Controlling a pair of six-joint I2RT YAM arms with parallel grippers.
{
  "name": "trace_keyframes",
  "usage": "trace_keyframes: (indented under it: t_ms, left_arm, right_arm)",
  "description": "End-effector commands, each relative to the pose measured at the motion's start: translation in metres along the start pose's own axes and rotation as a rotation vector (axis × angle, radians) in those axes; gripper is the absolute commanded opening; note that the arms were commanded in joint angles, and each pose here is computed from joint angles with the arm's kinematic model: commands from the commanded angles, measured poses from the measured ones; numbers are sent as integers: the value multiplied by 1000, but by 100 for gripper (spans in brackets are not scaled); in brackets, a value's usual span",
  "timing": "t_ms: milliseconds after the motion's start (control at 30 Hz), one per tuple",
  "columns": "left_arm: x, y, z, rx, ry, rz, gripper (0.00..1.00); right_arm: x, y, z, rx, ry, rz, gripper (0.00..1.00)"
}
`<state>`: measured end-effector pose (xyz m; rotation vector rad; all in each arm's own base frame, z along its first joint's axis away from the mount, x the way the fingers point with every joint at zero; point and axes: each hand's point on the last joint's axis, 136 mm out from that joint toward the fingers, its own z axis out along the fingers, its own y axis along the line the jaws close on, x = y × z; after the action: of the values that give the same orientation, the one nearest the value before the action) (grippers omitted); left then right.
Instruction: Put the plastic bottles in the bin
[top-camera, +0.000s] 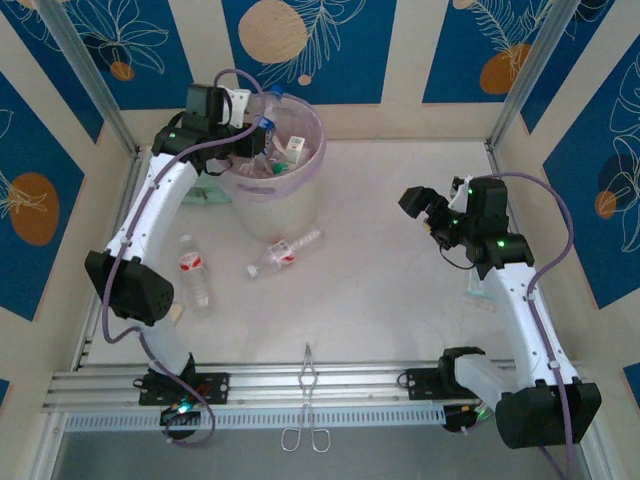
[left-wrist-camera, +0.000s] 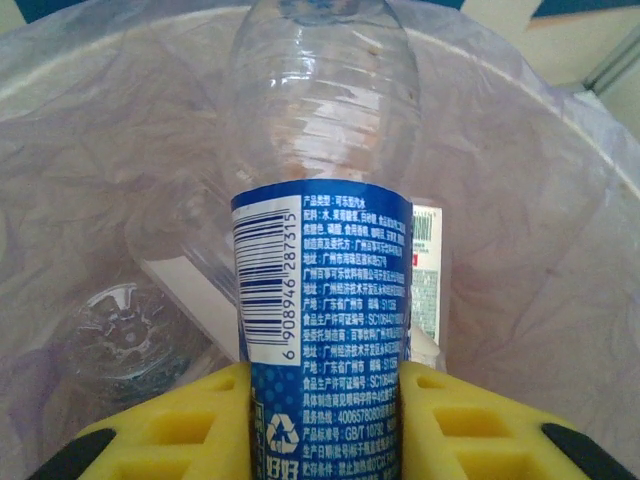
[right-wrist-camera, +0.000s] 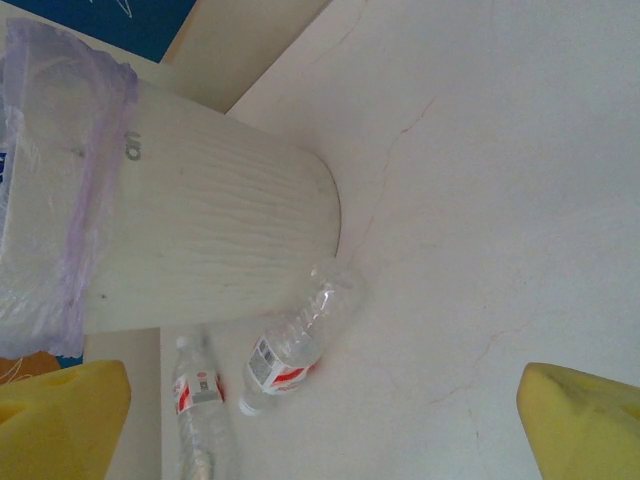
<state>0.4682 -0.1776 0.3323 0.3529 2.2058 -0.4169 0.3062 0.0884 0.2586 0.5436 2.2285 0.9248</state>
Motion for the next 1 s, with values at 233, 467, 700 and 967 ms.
trace_keyframes:
  t_ms: [233,467,700,967]
  left_arm:
    - [-17,40,-30,-213,-12,-37,18]
    - [19,49,-13,-238,76,-94,19]
    - [69,33,25,-162,193,-129,15]
    - [95,-13,63,55,255,-107,11]
  right_arm:
    - [5,-1,-1,-2,14,6,99]
    - [5,-1,0,-2,14,8,99]
    - [7,-3,2,-3,21,13,99]
    - [6,-1,2,-7,17,9,99]
